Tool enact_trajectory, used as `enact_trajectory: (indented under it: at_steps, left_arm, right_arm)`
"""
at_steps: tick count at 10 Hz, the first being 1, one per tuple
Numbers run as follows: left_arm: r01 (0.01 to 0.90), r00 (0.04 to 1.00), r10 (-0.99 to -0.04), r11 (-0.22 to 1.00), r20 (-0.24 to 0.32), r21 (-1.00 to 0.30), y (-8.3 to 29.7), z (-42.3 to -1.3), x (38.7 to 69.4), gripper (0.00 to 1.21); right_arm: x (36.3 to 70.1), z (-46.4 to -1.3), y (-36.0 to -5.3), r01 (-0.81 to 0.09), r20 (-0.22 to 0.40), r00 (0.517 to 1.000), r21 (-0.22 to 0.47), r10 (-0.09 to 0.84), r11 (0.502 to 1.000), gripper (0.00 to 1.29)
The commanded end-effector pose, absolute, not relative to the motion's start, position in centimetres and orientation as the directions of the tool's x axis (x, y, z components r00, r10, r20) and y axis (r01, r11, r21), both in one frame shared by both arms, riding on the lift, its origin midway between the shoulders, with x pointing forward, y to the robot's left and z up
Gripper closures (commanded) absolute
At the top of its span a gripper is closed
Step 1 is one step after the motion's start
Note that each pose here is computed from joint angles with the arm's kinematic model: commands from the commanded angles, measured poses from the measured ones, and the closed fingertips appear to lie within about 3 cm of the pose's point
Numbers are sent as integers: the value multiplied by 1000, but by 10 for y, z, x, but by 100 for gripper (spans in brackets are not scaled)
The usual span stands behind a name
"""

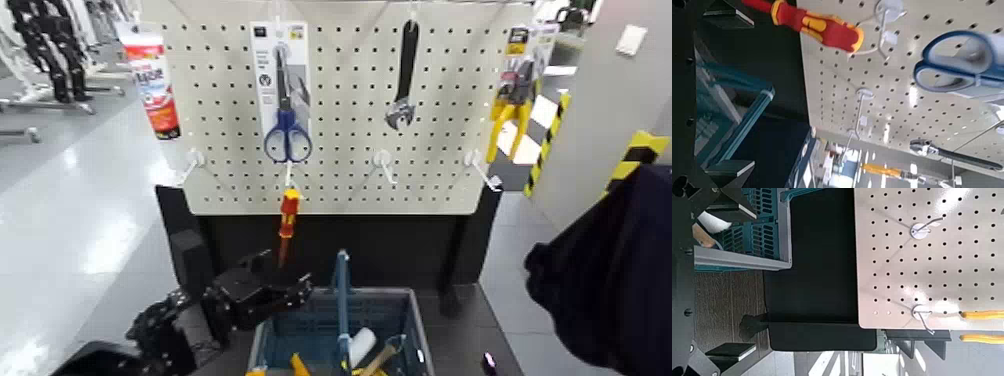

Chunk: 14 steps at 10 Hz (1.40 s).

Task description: Put the yellow paint brush into the crate.

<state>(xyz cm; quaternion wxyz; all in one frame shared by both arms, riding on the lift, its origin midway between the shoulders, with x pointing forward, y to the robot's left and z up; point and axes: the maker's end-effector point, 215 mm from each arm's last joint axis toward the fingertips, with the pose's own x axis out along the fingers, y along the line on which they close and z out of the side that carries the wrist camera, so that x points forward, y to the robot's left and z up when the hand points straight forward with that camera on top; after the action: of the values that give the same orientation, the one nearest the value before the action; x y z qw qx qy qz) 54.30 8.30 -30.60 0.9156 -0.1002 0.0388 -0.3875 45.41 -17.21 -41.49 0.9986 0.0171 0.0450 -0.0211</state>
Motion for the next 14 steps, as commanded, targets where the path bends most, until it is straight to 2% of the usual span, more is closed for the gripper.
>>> enact_trajectory:
  at_steps: [1, 4, 7, 14]
  left_arm:
    - [589, 804, -594, 794, 13, -151, 123, -310, 538, 7]
    - [453, 891, -455, 889, -14, -63, 164, -326, 532, 7]
    - [326, 945, -326, 945, -17, -16, 196, -341, 518, 7]
    - [175, 984, -173, 983, -44, 49, 211, -369, 479, 8]
  right_arm:
    - [454, -414, -174, 48, -87, 995, 35, -44, 998, 14]
    - [455, -413, -174, 47, -83, 996, 37, -44, 998, 14]
    - [454, -413, -174, 46, -83, 996, 37, -43, 998, 14]
    - [454, -413, -176, 46, -86, 995, 36, -43, 998, 14]
